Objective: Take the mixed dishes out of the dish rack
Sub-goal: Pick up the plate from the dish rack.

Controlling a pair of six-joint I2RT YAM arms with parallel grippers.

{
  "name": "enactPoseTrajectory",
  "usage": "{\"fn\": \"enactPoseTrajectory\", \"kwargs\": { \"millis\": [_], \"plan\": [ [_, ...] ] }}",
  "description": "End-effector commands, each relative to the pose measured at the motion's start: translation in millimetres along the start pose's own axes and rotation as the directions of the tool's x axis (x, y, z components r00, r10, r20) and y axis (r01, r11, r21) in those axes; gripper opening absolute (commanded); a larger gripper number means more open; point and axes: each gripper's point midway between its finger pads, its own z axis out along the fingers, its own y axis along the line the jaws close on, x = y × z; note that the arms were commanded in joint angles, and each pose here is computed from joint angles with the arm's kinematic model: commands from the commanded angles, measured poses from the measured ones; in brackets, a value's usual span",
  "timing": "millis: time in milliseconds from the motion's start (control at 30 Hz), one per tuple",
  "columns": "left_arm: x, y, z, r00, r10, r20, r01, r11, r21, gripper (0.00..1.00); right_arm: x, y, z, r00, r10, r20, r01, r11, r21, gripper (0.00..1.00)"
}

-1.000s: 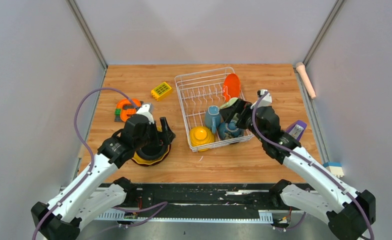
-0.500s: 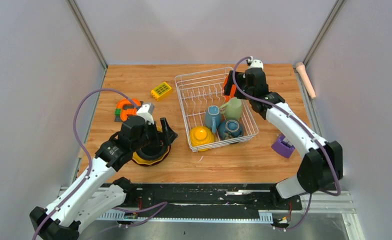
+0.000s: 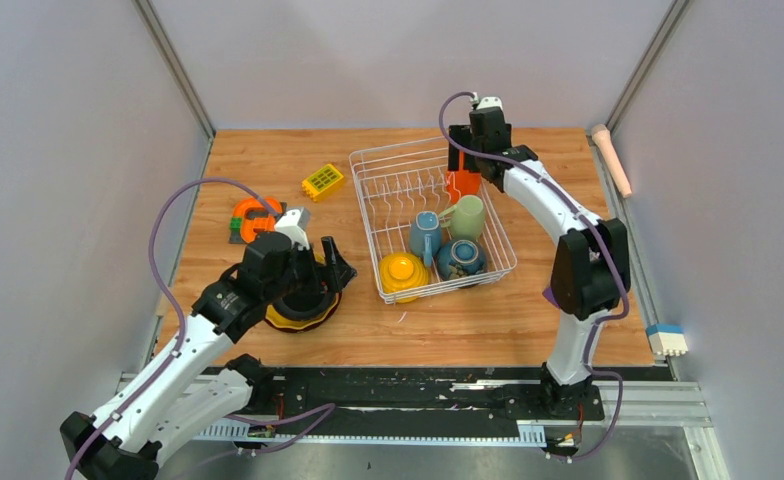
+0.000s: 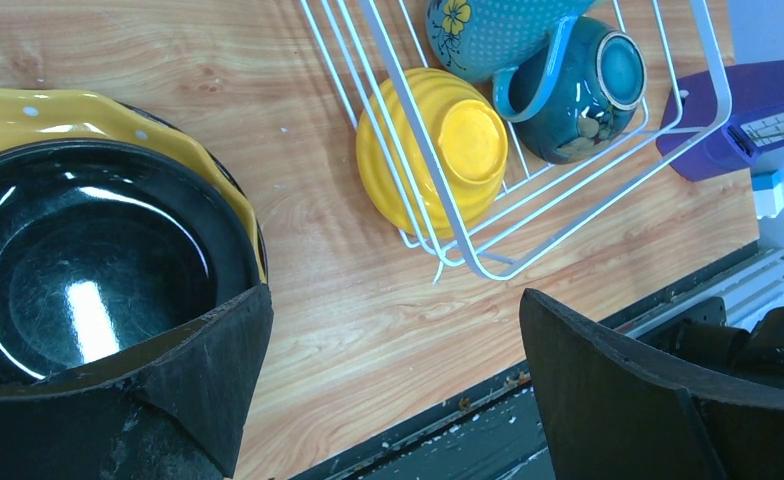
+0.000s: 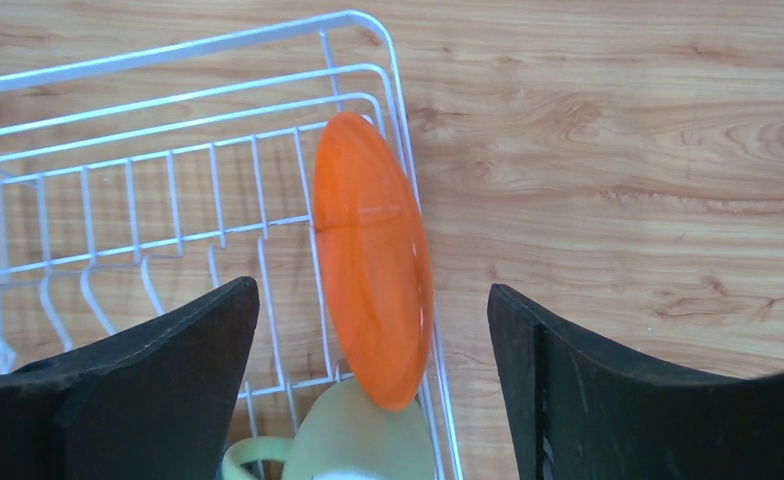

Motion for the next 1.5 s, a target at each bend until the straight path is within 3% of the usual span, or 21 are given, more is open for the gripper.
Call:
{"fn": "enactPoseTrajectory", "kwargs": {
  "millis": [0, 433, 800, 900, 1300, 1467],
  "plan": [
    [-6, -4, 2, 1.0, 0.021, 0.021, -0.021, 1.0, 0.021, 1.0, -5, -11, 14, 0.998, -0.063, -0.016, 0.064, 0.996, 0.068, 0.83],
    [-5, -1, 3, 1.0, 0.018, 0.02, -0.018, 1.0, 0.005, 1.0, 14, -13, 42, 0.994, -0.084, -0.075, 0.09, 0.992, 0.084, 0.67],
    [-5, 5, 1, 1.0, 0.004, 0.024, -0.003, 1.0, -0.031, 1.0, 20, -12, 43, 0.993, -0.075, -0.094, 0.083, 0.993, 0.079, 0.42],
    [-7, 9, 1, 0.999, 0.0, 0.039, 0.003, 0.998, -0.055, 1.0, 22, -13, 43, 0.992, -0.081, -0.1, 0.089, 0.993, 0.08, 0.31],
    [-9, 19, 1, 0.998, -0.017, 0.057, 0.023, 0.994, -0.109, 1.0, 14, -17, 33, 0.986, -0.137, -0.096, 0.145, 0.986, 0.08, 0.01],
    [-9, 20, 1, 0.998, -0.019, 0.06, 0.026, 0.993, -0.117, 1.0, 6, -18, 27, 0.986, -0.146, -0.077, 0.153, 0.984, 0.093, 0.0]
  ]
}}
